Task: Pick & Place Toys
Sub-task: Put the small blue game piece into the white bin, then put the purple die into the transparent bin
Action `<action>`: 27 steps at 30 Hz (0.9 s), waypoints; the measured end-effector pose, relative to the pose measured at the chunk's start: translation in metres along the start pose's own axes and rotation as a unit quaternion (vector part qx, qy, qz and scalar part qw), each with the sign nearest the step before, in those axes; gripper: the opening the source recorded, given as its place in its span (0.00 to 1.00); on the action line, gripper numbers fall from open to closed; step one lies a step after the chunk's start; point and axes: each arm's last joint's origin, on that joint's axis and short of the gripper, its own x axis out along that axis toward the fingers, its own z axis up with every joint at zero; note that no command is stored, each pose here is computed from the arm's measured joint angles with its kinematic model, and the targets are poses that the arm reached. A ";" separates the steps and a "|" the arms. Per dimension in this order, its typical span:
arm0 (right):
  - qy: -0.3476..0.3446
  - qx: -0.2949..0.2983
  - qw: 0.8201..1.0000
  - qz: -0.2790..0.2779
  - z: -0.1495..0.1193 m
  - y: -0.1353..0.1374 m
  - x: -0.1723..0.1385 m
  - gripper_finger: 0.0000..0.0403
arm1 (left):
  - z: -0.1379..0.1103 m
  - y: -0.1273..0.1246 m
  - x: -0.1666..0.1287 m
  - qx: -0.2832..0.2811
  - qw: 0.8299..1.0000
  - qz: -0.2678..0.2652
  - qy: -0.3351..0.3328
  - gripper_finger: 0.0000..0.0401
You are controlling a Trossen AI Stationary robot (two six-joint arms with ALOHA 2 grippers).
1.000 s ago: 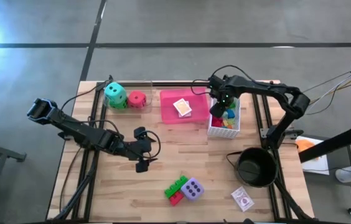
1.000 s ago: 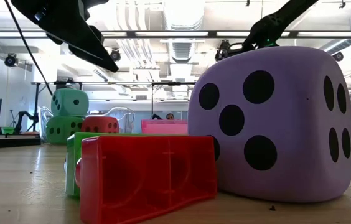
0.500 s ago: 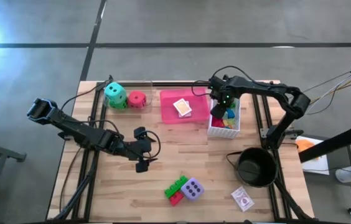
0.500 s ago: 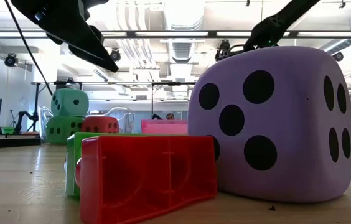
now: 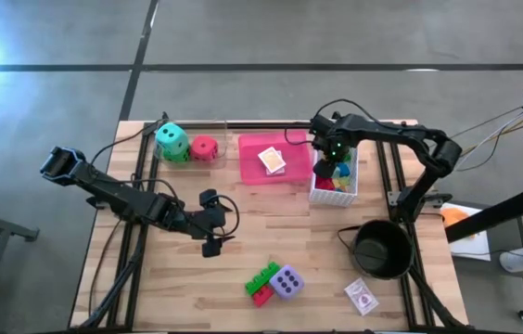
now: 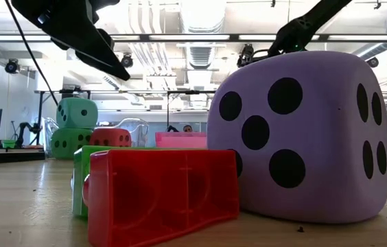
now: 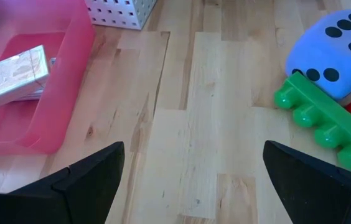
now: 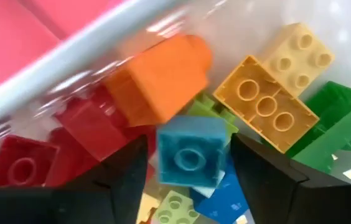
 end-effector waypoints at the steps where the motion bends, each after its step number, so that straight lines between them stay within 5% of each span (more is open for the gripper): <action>1: 0.000 0.000 1.000 0.002 0.000 0.000 0.000 0.56 | 0.000 0.000 0.000 0.000 1.000 0.000 -0.001 0.96; 14: 0.019 0.015 1.000 0.000 -0.002 0.000 -0.007 0.84 | 0.005 -0.002 0.000 -0.019 1.000 -0.008 -0.023 0.96; 22: 0.005 0.016 1.000 0.000 -0.008 0.005 -0.030 0.87 | 0.008 -0.004 0.000 -0.052 0.997 -0.037 -0.034 0.96; 27: -0.016 0.028 0.999 -0.016 -0.020 0.015 -0.055 0.87 | 0.007 -0.009 -0.002 -0.122 0.991 -0.049 -0.032 0.96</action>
